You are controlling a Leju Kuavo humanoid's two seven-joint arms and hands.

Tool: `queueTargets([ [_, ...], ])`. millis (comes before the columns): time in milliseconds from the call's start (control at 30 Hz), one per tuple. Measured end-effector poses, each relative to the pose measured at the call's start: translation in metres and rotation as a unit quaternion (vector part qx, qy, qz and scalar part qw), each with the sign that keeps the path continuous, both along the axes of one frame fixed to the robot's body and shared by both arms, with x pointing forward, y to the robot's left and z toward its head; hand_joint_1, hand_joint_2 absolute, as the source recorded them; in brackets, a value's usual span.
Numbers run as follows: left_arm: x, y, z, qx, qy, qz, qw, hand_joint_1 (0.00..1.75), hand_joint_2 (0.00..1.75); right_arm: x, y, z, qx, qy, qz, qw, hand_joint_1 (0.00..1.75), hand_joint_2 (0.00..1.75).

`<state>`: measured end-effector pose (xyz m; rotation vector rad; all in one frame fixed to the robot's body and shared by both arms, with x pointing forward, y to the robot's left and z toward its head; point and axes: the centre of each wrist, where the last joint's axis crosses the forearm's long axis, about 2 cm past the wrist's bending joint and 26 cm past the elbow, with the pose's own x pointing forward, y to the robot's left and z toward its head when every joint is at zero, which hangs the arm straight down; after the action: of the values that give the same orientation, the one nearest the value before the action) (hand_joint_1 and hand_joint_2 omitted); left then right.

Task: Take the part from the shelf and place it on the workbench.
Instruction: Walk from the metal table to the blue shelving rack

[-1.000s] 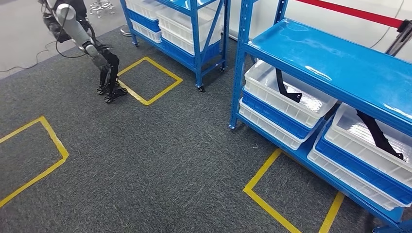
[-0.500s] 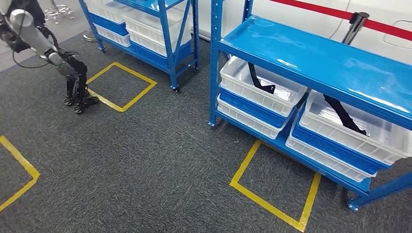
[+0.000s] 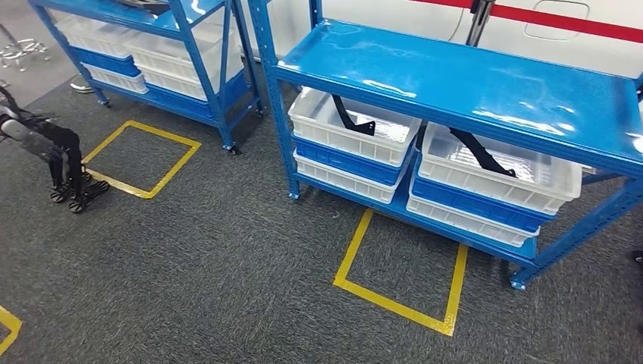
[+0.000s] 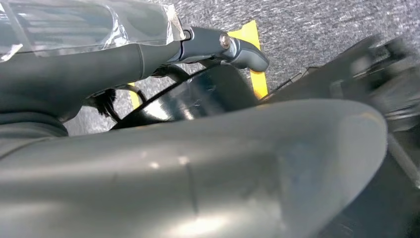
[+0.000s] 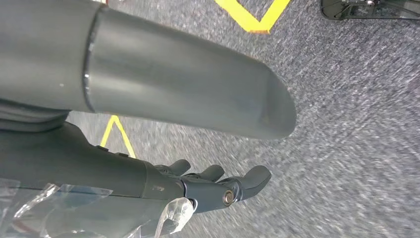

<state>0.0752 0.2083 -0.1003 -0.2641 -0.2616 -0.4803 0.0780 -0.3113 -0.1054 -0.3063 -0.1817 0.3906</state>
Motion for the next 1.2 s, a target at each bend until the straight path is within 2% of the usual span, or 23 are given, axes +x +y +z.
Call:
queueTargets([
  [267,0.002,0.0,0.0,0.006,0.009,-0.003,1.0,0.0,0.0,-0.002,0.009,-0.001,0.008,-0.001,-0.002,1.0,0.0,0.0],
  [700,0.007,-0.023,0.005,-0.017,-0.018,-0.001,1.0,0.0,0.0,-0.001,0.003,0.0,0.0,0.003,-0.008,1.0,0.0,0.0],
  [867,0.008,-0.026,0.006,0.005,-0.032,0.005,0.999,0.0,0.0,-0.001,0.001,0.0,-0.002,0.0,-0.008,1.0,0.0,0.0],
  [1200,0.008,-0.027,0.006,0.009,-0.023,0.003,1.0,0.0,0.0,0.001,0.003,0.0,0.0,-0.001,-0.009,1.0,0.0,0.0],
])
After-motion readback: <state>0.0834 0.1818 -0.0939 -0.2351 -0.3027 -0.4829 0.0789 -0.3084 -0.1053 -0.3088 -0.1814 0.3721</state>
